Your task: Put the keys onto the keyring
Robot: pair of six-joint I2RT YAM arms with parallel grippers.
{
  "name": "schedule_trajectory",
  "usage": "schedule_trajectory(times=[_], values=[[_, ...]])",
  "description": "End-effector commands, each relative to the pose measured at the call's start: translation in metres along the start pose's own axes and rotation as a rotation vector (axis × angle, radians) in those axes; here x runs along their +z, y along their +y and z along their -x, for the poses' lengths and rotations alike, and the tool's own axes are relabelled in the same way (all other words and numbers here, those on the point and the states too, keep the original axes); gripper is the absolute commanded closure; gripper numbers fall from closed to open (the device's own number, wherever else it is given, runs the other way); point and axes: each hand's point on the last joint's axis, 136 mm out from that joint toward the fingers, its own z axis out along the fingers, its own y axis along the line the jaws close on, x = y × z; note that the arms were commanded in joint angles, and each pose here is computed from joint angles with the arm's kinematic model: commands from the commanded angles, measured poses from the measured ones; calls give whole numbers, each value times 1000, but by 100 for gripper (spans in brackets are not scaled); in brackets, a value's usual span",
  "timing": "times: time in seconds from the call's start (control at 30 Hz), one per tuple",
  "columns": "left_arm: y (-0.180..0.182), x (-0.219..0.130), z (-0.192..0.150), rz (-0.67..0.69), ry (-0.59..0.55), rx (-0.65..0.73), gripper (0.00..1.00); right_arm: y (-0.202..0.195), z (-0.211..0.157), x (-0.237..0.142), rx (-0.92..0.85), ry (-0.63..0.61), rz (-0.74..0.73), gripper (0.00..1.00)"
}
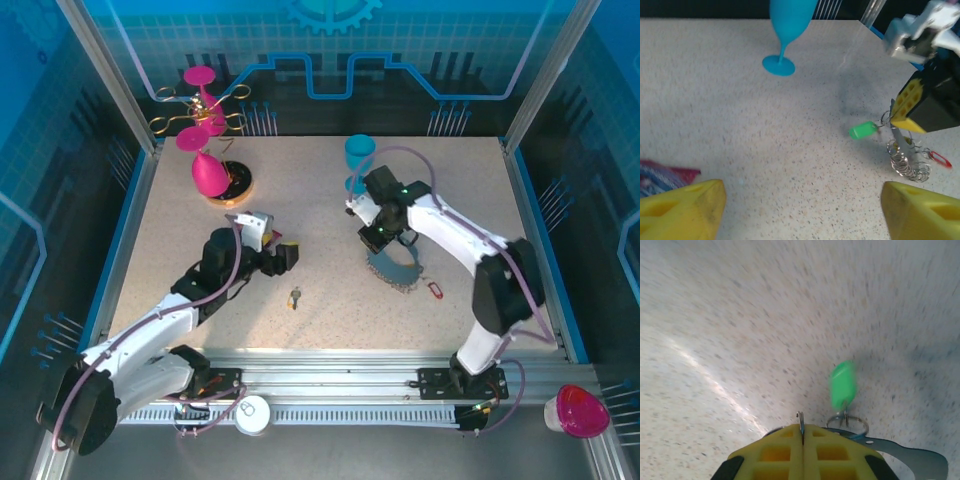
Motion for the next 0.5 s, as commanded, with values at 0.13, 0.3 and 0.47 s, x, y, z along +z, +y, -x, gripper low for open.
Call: schedule_trajectory(times=[0.13,0.3,0.47], values=[[-48,-13,45,-198,16,335,34,50,44,-52,-185,-413,164,100],[-71,-14,31,-364,38,504,46,77,56,-74,-284,-571,286,100],[-83,-11,13,-479,20,582,52,100,57,-87,-375,-658,400,100]])
